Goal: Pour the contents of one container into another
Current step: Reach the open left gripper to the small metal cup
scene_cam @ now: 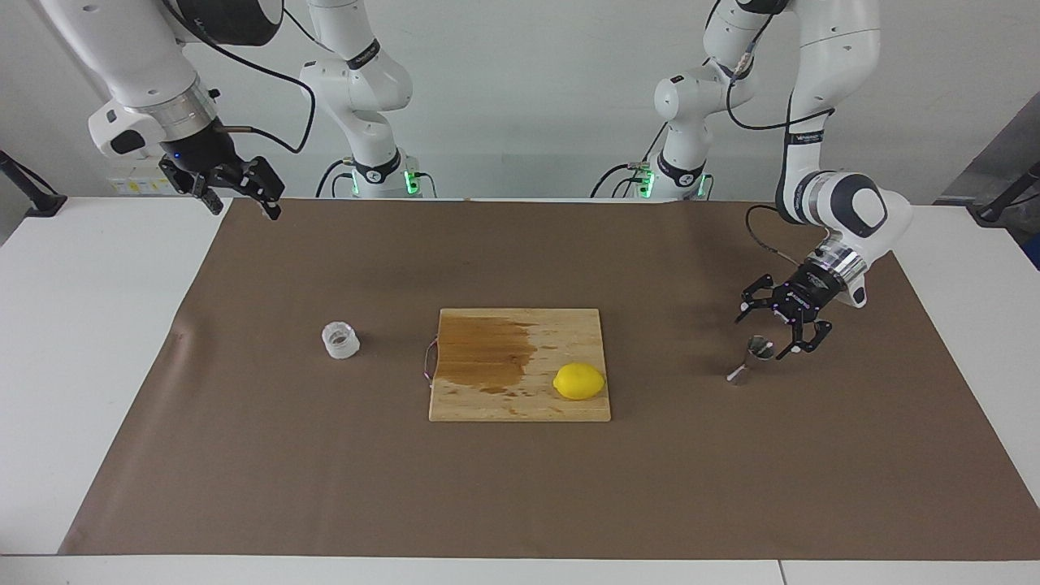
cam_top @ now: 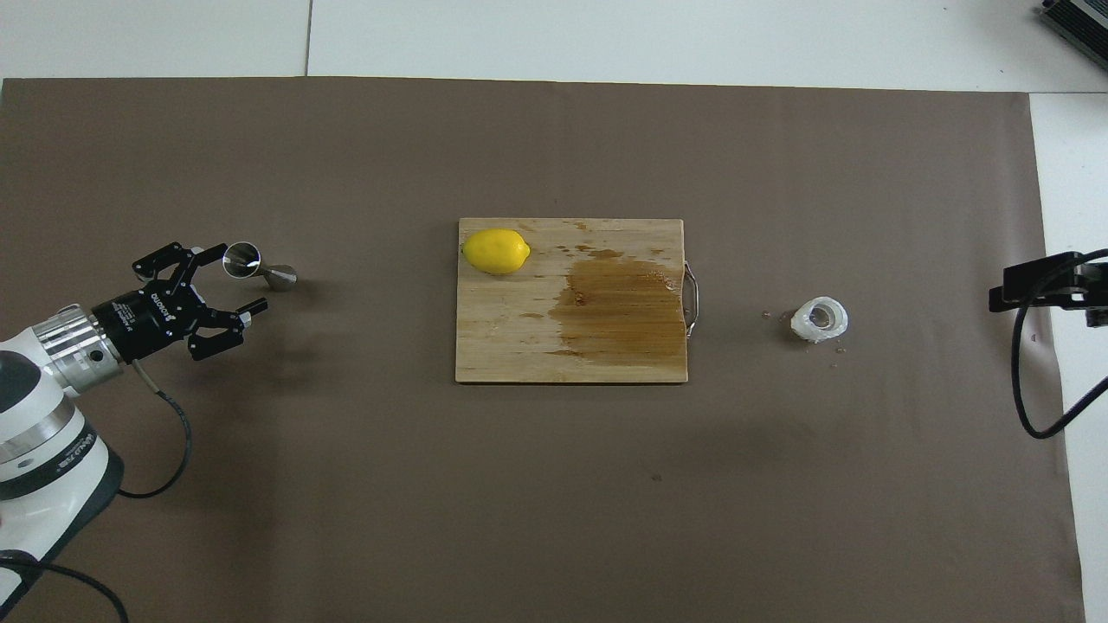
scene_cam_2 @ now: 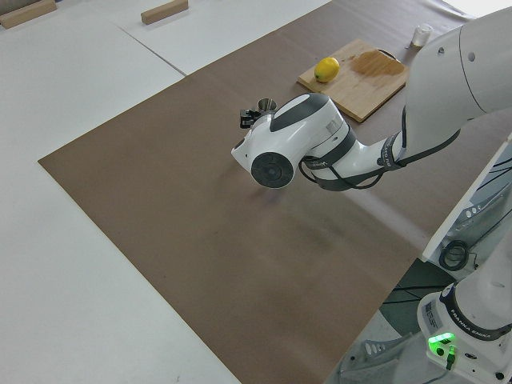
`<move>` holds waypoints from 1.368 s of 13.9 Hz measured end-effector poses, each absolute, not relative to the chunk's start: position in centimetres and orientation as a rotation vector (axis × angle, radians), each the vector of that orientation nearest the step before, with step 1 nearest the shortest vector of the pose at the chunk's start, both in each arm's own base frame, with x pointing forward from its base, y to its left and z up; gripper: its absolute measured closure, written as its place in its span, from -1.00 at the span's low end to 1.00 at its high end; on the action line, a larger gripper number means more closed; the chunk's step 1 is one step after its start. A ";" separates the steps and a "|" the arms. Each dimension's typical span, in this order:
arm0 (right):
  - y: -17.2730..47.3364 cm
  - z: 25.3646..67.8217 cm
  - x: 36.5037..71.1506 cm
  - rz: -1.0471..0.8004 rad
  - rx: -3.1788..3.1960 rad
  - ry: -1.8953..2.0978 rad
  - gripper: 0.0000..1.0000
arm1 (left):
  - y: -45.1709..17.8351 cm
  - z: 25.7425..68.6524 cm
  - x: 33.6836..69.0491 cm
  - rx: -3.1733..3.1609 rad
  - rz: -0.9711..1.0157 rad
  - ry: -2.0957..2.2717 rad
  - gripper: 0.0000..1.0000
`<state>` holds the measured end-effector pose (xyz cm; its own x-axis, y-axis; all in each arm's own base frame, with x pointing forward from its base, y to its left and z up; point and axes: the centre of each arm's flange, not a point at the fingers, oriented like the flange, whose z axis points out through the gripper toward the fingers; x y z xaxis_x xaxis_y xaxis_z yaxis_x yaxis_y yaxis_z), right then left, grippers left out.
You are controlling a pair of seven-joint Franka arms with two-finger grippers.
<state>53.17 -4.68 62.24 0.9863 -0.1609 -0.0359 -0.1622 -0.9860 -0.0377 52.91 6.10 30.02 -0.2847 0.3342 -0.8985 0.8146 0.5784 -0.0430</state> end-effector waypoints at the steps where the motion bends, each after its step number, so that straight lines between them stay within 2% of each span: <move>1: -4.7 62.2 53.2 0.051 -3.090 0.251 -1.00 | 6.2 30.0 53.0 0.935 -0.627 1.862 -1.00; 16: -4.7 62.2 53.2 0.051 -3.090 0.251 -1.00 | 5.5 30.0 53.8 0.927 -0.595 1.862 -1.00; 19: -4.7 62.2 53.2 0.051 -3.090 0.251 -1.00 | 5.5 30.1 53.8 0.920 -0.595 1.861 -0.90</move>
<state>53.17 -4.68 62.24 0.9863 -0.1609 -0.0359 -0.1622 -0.9860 -0.0377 53.83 5.48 30.06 -0.2732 0.3422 -0.8990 0.8003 0.5994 -0.0150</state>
